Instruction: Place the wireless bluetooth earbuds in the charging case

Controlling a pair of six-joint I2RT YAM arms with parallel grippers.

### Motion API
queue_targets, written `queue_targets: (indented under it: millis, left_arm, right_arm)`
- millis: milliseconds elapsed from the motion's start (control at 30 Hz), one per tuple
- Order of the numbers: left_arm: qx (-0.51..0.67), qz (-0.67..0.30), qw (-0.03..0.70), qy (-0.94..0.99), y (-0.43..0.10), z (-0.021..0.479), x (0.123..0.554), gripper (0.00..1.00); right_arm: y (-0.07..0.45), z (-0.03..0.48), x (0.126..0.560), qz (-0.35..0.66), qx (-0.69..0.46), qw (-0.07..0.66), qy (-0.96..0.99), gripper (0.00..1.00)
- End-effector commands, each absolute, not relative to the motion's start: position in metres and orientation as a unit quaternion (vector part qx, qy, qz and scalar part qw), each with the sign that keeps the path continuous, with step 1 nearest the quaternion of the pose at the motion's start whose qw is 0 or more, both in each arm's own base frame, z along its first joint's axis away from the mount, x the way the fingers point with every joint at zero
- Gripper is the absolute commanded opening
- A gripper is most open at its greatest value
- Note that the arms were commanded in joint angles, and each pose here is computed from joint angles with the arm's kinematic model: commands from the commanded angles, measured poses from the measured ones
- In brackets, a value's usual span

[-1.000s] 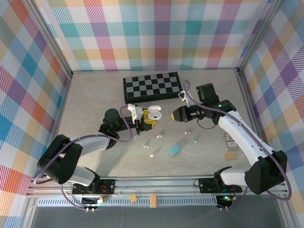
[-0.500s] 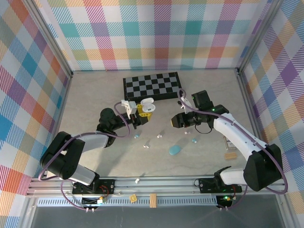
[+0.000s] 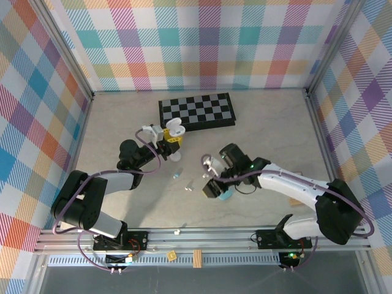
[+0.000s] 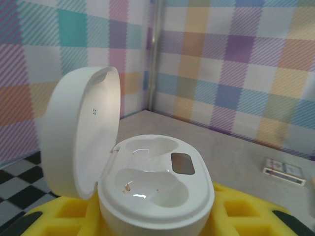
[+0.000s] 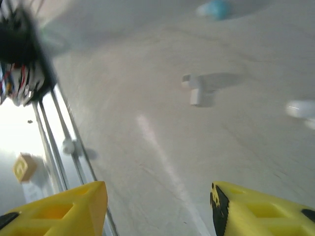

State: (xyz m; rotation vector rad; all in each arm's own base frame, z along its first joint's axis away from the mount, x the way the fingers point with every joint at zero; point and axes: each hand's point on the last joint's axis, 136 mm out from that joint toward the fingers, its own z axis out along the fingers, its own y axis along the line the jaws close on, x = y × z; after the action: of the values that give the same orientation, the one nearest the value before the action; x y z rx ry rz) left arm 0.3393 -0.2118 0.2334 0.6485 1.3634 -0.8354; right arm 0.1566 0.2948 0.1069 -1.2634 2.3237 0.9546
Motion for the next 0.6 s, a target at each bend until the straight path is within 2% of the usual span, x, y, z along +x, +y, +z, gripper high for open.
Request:
queue_targets:
  millis: [0, 233, 567]
  left_arm:
    - [0.275, -0.352, 0.681, 0.580, -0.197, 0.252, 0.339, 0.38]
    - [0.277, -0.327, 0.683, 0.592, -0.185, 0.256, 0.341, 0.38]
    - [0.280, -0.311, 0.679, 0.603, -0.177, 0.256, 0.337, 0.39]
  right_arm:
    - [0.323, 0.115, 0.125, 0.353, -0.577, 0.221, 0.702, 0.58]
    - [0.354, 0.086, 0.065, 0.349, -0.699, 0.178, 0.598, 0.60]
    - [0.382, 0.046, 0.046, 0.303, -0.768, 0.140, 0.546, 0.50]
